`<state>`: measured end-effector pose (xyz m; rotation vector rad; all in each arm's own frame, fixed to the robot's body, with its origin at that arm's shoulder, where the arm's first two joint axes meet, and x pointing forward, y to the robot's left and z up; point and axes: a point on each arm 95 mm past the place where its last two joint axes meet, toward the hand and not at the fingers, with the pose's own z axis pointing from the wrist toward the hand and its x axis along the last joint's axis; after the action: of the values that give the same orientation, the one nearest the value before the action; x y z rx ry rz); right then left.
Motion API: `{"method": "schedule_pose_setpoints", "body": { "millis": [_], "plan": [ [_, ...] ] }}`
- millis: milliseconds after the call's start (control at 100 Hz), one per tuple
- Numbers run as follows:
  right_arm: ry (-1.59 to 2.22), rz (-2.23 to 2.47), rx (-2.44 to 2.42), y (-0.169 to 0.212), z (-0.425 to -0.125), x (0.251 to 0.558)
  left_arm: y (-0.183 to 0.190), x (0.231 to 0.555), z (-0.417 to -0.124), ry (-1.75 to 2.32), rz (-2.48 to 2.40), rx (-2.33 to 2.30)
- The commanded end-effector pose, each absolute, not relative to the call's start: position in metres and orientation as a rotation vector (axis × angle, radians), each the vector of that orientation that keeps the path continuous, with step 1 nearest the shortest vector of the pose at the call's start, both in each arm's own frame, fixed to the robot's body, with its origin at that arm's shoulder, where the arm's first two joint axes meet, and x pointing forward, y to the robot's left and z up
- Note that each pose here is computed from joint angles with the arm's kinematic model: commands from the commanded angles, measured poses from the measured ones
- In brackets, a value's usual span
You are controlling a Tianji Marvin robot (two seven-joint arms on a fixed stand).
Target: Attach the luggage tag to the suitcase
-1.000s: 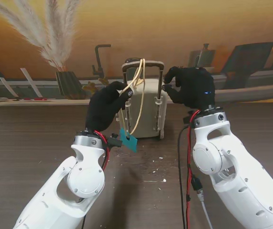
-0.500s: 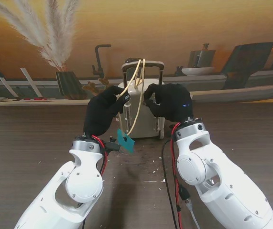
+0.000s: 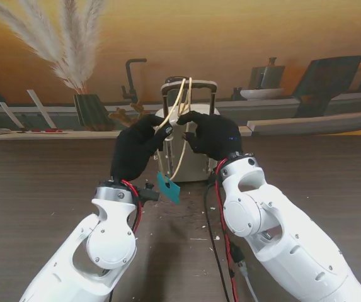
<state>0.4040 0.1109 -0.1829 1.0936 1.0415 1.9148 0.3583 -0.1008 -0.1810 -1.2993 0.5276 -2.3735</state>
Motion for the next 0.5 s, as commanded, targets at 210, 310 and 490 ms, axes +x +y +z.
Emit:
{"method": "schedule_pose_setpoints", "body": {
  "millis": [210,310,490],
  "plan": [
    [1.079,1.871,1.133,0.115,-0.185,0.414,-0.102,0.356,-0.178,0.54,-2.39,-1.298],
    [1.081,1.86,1.139,0.116,-0.185,0.416,-0.102,0.356,-0.179,0.54,-2.391,-1.298],
    [1.076,1.834,1.142,0.117,-0.184,0.422,-0.102,0.356,-0.18,0.542,-2.39,-1.302]
  ]
}}
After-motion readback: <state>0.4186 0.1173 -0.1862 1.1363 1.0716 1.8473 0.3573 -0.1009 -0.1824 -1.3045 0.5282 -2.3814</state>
